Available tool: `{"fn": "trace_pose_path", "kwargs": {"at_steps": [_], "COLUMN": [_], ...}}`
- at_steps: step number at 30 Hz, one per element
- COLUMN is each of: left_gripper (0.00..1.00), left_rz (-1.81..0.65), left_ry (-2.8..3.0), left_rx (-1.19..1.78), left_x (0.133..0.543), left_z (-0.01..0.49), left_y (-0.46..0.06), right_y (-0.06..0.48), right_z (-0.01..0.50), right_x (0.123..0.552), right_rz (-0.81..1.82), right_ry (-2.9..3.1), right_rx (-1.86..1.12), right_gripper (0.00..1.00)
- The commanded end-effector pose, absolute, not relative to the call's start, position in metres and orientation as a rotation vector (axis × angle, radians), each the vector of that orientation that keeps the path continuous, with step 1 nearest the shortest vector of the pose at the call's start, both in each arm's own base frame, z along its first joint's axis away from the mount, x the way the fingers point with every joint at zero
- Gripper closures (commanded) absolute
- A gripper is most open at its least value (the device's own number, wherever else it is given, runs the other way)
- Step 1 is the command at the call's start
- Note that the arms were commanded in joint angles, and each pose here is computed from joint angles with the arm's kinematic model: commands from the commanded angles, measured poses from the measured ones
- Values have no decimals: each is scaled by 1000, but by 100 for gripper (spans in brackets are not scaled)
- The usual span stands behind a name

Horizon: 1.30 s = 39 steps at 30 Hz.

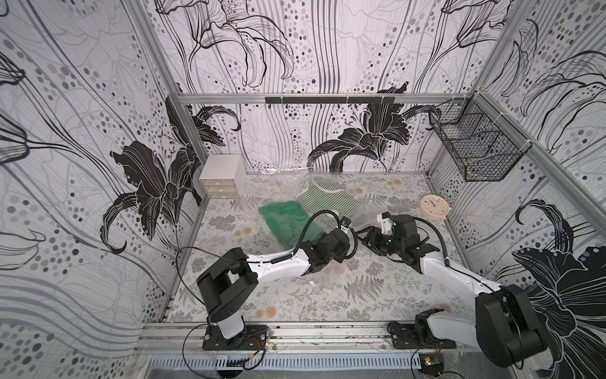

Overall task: Take the tank top out of the vacuum bag
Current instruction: Adjust the vacuum bag at the center of the board.

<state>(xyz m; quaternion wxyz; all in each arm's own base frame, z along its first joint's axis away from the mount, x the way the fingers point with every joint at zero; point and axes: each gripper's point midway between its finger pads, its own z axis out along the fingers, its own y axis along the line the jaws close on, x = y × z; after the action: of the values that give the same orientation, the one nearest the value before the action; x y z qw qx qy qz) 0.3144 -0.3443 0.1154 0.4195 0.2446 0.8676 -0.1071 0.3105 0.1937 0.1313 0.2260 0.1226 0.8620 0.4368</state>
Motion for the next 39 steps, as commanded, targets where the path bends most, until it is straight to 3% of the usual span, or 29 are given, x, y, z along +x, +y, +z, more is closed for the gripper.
{"fn": "trace_pose_path", "kwargs": {"at_steps": [1, 6, 9, 13, 15, 18, 24, 26, 32, 35, 37, 39], "left_gripper": [100, 100, 100, 100, 92, 66, 38, 36, 54, 84, 100, 100], "left_rz": [-313, -317, -315, -317, -323, -328, -328, -307, -209, -195, -197, -203], "left_ry": [2117, 2108, 2106, 2110, 2110, 2113, 2102, 2104, 2122, 2116, 2106, 2100], "left_rx": [613, 617, 644, 657, 658, 679, 671, 666, 618, 604, 600, 589], "left_x": [319, 317, 316, 316, 316, 315, 319, 322, 332, 334, 335, 337], "left_z": [129, 129, 127, 124, 123, 118, 114, 113, 103, 105, 110, 115], "left_y": [-350, -348, -350, -352, -353, -355, -360, -359, -345, -341, -342, -343], "right_y": [211, 222, 225, 226, 227, 228, 230, 231, 229, 228, 227, 223], "right_z": [140, 134, 133, 129, 126, 127, 134, 135, 138, 137, 137, 135], "right_x": [329, 350, 354, 352, 349, 346, 343, 343, 342, 340, 339, 338], "right_rz": [1286, 1264, 1253, 1248, 1245, 1251, 1268, 1273, 1263, 1253, 1243, 1207], "right_ry": [2346, 2406, 2419, 2436, 2445, 2446, 2432, 2431, 2432, 2440, 2445, 2446], "right_rx": [341, 369, 377, 385, 387, 389, 391, 388, 379, 375, 371, 378], "right_gripper": [37, 48, 70, 83, 91, 96, 96, 96, 96, 94, 85, 67]}}
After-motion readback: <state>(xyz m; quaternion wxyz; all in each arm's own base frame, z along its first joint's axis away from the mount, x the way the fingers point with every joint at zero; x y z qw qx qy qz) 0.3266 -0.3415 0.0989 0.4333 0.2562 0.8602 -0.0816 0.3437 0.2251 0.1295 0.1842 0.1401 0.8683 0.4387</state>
